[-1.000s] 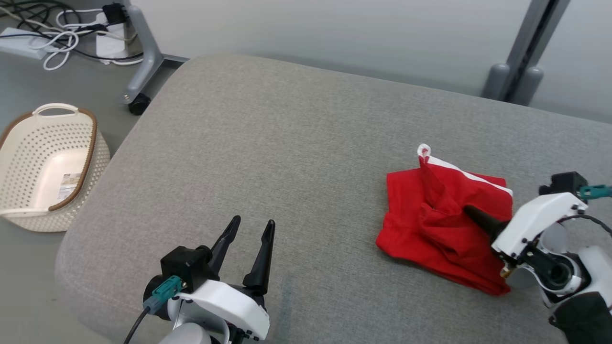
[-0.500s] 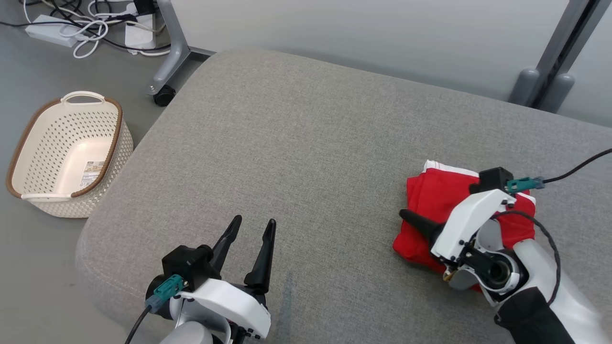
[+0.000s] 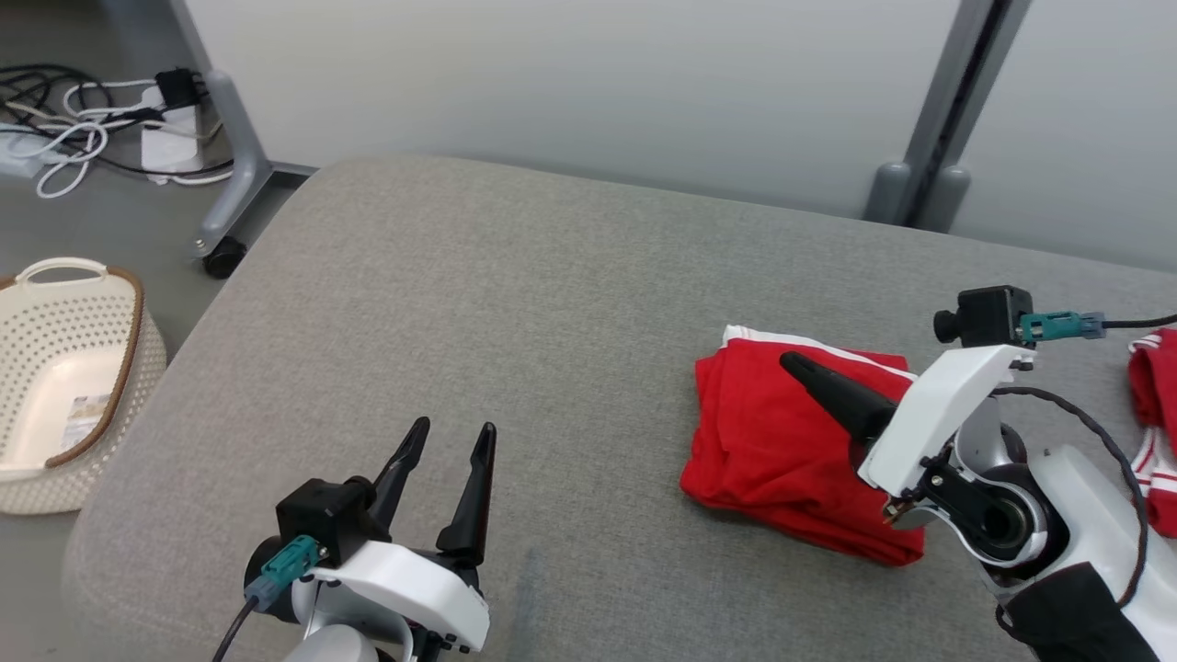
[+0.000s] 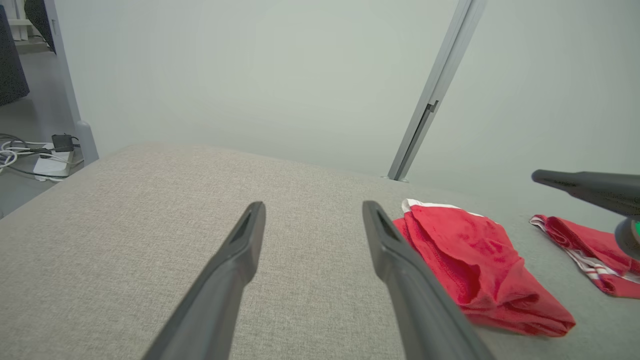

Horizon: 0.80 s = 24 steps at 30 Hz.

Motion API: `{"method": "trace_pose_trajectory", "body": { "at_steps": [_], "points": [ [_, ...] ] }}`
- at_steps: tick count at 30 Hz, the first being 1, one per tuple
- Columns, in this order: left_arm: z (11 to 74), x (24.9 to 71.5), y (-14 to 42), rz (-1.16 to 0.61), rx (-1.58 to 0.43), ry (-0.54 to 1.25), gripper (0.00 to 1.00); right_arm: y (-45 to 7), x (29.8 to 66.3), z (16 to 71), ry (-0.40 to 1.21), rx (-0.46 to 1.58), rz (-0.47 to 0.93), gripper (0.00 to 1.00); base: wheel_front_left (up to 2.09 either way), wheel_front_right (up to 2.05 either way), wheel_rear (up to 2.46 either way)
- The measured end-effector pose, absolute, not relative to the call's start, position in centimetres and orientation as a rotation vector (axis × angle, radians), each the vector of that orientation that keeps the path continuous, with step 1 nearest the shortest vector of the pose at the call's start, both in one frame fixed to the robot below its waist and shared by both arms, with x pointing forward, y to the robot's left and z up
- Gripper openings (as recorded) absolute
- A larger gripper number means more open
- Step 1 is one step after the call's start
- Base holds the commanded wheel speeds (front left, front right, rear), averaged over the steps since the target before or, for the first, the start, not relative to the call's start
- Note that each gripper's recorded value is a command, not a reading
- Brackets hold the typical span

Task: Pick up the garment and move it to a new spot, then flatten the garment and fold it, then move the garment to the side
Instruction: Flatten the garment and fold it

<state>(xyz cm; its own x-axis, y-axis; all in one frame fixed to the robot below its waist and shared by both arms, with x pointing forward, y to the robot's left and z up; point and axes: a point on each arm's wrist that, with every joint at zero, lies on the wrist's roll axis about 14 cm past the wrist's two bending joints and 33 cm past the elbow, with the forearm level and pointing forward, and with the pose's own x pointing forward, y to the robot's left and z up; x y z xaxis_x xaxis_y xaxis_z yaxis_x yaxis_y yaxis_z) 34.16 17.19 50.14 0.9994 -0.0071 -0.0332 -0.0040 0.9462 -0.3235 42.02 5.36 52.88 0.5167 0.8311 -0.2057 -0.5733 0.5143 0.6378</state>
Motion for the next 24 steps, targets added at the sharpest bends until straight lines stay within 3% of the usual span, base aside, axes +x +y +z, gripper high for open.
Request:
{"method": "trace_pose_trajectory", "body": {
  "at_steps": [2,3,4,16,24],
  "points": [
    [50.6,34.4,16.8,-0.019,-0.325,0.024,1.00,3.8,42.0,54.2,0.477,0.524,0.877,0.47,0.00,0.00,0.00],
    [50.7,34.4,16.6,-0.028,-0.323,0.020,1.00,3.1,41.9,54.8,0.452,0.519,0.869,0.84,0.00,0.00,0.00],
    [50.9,34.5,16.4,-0.035,-0.321,0.015,1.00,2.2,41.9,55.4,0.419,0.512,0.855,1.00,0.00,0.00,0.00],
    [53.9,36.0,15.1,-0.099,-0.297,-0.057,1.00,-10.7,40.7,60.6,0.062,0.387,0.566,1.00,0.00,0.00,0.00],
    [54.5,36.6,16.5,-0.068,-0.258,-0.084,1.00,-17.3,39.1,59.8,-0.069,0.343,0.334,1.00,0.00,0.00,0.00]
  ]
}}
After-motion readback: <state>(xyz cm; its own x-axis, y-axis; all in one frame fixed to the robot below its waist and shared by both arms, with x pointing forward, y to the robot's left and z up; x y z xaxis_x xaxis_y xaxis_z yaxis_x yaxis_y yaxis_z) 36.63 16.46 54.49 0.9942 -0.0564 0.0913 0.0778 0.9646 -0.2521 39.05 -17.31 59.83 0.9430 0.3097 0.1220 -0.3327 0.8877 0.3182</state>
